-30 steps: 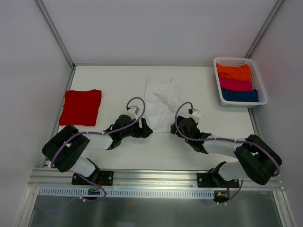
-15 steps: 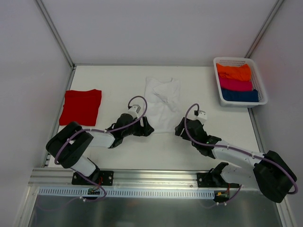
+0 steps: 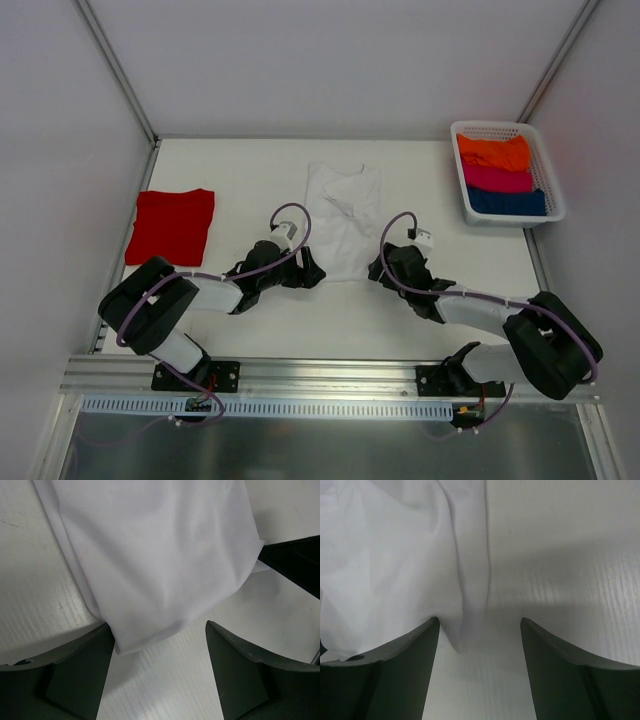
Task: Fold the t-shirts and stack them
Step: Fold the long partially folded tshirt into a neat square
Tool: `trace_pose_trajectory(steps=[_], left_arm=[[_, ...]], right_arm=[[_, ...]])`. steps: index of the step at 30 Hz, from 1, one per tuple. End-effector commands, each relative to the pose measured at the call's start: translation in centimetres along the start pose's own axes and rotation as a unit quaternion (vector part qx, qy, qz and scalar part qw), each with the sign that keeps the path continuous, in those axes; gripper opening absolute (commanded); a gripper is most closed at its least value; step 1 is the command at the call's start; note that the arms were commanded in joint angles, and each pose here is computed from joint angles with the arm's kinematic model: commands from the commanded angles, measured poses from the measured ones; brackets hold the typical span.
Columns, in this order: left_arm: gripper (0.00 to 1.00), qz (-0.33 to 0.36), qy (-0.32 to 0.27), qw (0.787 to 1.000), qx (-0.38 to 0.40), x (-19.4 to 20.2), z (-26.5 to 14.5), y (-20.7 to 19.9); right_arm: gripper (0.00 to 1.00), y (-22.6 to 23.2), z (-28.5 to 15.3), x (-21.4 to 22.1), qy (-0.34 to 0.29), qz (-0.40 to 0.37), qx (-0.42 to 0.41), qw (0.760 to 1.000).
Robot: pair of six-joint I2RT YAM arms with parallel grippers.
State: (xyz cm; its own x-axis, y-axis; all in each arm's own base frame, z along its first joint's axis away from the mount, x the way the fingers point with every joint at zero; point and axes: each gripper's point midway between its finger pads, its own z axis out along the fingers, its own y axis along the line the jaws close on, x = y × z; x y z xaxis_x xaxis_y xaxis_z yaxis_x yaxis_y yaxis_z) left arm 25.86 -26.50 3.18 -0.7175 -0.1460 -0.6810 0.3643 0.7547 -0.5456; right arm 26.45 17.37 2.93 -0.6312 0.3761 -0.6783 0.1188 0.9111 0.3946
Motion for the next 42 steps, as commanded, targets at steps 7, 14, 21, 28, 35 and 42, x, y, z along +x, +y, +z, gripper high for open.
trace_pose_trajectory(steps=[7, 14, 21, 28, 35, 42], left_arm=[[0.75, -0.009, 0.095, 0.993, -0.071, 5.8, -1.2, 4.2], [0.64, -0.008, 0.098, 0.993, -0.072, 5.9, -1.0, 4.3], [0.20, -0.006, 0.105, 0.991, -0.079, 5.9, -0.9, 4.5], [0.00, -0.015, 0.114, 0.990, -0.083, 6.6, -1.7, 4.6], [0.00, -0.025, 0.116, 0.989, -0.094, 7.6, -4.5, 4.5], [0.00, -0.013, 0.059, 0.992, -0.110, 4.2, -7.8, 2.5]], right_arm=[[0.70, 1.3, 1.2, -0.9, -0.003, 0.019, -0.017, 1.000], [0.49, 2.0, 2.6, -0.4, 0.014, 0.025, -0.026, 0.999], [0.11, 2.3, 3.8, 1.3, 0.045, 0.025, -0.030, 0.998], [0.00, 1.0, 2.1, 2.7, 0.060, 0.005, -0.024, 0.998], [0.00, -0.9, -3.0, 3.0, 0.042, -0.025, -0.005, 0.999], [0.00, 0.3, -7.4, -0.2, -0.001, -0.038, -0.029, 0.999]])
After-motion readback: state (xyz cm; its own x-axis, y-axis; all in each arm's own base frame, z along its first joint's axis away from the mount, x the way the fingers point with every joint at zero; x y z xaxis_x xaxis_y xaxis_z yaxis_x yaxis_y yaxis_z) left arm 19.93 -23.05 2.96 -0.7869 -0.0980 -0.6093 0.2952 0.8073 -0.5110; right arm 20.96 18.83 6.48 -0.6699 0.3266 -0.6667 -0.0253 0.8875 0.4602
